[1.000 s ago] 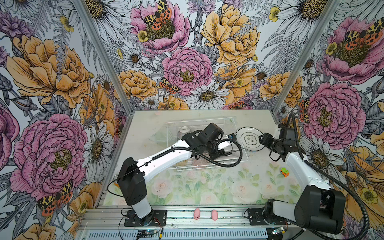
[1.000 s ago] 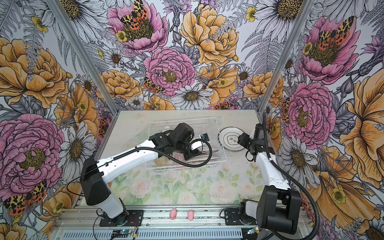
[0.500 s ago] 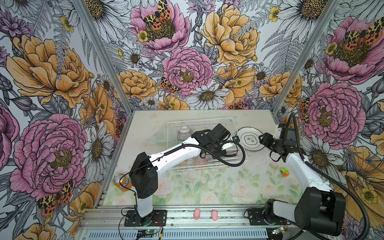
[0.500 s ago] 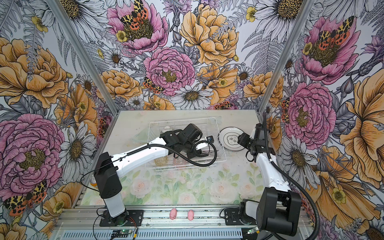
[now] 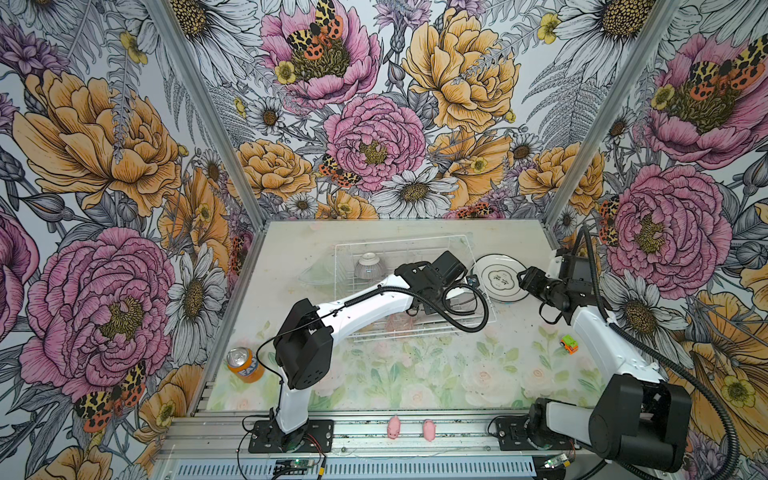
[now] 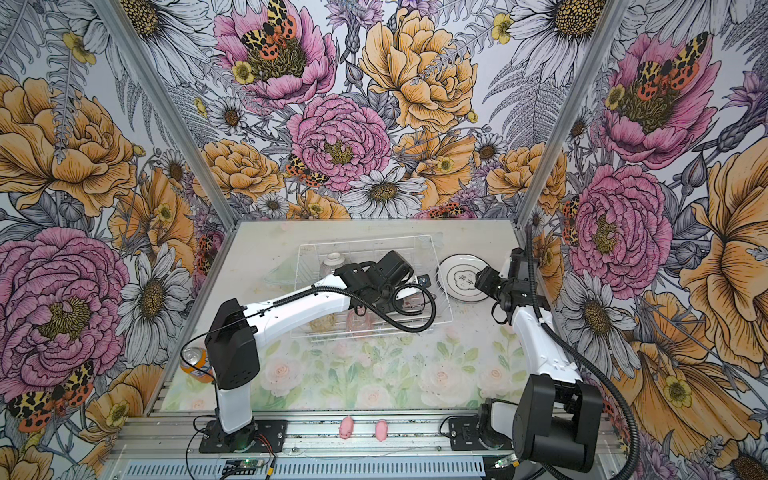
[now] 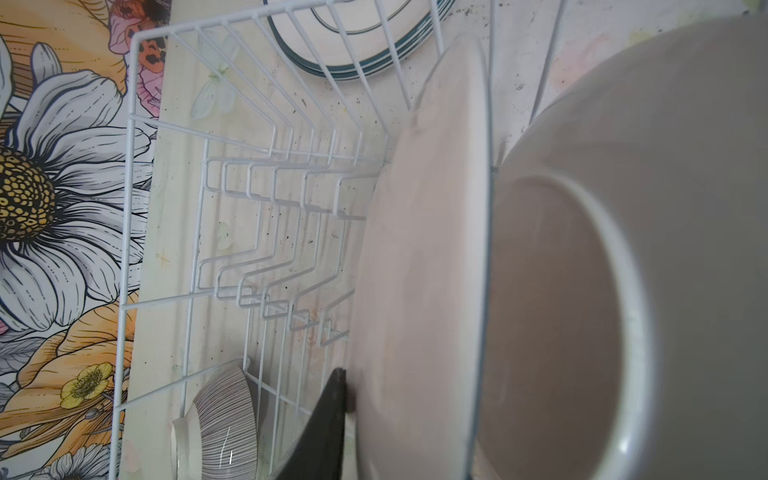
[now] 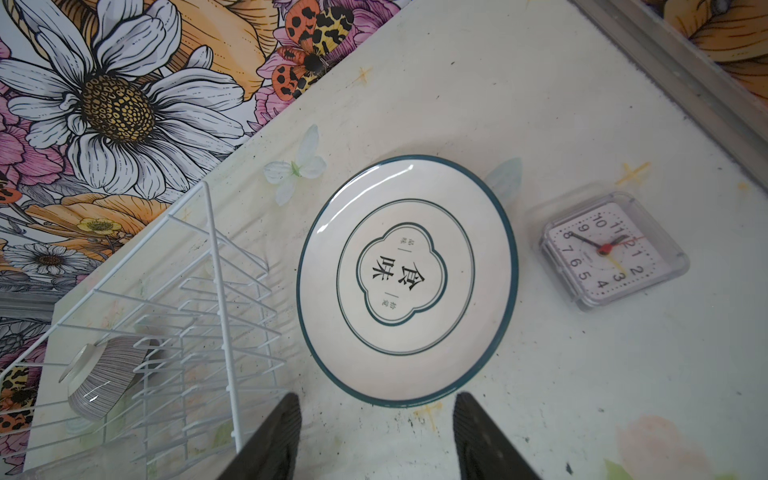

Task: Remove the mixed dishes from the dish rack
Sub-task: 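Open right gripper and lift off the stack while left gripper reaches into rack, then grasp the orange-sunburst plate in the rack with left gripper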

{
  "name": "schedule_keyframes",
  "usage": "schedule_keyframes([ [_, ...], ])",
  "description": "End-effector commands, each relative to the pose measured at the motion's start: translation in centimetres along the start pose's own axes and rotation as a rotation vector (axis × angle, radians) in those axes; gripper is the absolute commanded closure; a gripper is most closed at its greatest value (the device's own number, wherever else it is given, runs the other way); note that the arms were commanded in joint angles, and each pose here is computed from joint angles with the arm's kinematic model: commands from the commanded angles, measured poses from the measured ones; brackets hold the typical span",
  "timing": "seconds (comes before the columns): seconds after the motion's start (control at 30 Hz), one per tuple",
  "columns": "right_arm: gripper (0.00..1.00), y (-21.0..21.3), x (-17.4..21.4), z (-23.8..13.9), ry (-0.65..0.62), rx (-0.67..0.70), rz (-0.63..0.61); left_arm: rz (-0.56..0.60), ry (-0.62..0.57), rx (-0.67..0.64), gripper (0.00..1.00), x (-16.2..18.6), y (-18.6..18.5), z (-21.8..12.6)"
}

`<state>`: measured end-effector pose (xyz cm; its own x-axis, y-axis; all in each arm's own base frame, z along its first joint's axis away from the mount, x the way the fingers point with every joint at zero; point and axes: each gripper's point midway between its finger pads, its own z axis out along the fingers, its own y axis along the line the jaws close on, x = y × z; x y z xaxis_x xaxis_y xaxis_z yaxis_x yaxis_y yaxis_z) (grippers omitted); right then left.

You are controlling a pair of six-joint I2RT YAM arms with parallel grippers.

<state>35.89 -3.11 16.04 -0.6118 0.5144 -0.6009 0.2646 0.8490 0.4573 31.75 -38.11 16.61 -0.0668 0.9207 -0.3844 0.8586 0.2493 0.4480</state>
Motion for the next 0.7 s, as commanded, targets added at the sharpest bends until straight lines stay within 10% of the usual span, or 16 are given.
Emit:
schedule_keyframes([
  [0.0,0.39,0.4,0.0,-0.2,-0.009,-0.018,-0.029,0.012,0.005,-0.04,0.8,-0.5,0.4,-0.2],
  [0.67,0.4,0.8,-0.2,-0.8,-0.027,-0.029,-0.032,-0.082,-0.088,-0.224,0.98,-1.6,4.8,-3.3],
])
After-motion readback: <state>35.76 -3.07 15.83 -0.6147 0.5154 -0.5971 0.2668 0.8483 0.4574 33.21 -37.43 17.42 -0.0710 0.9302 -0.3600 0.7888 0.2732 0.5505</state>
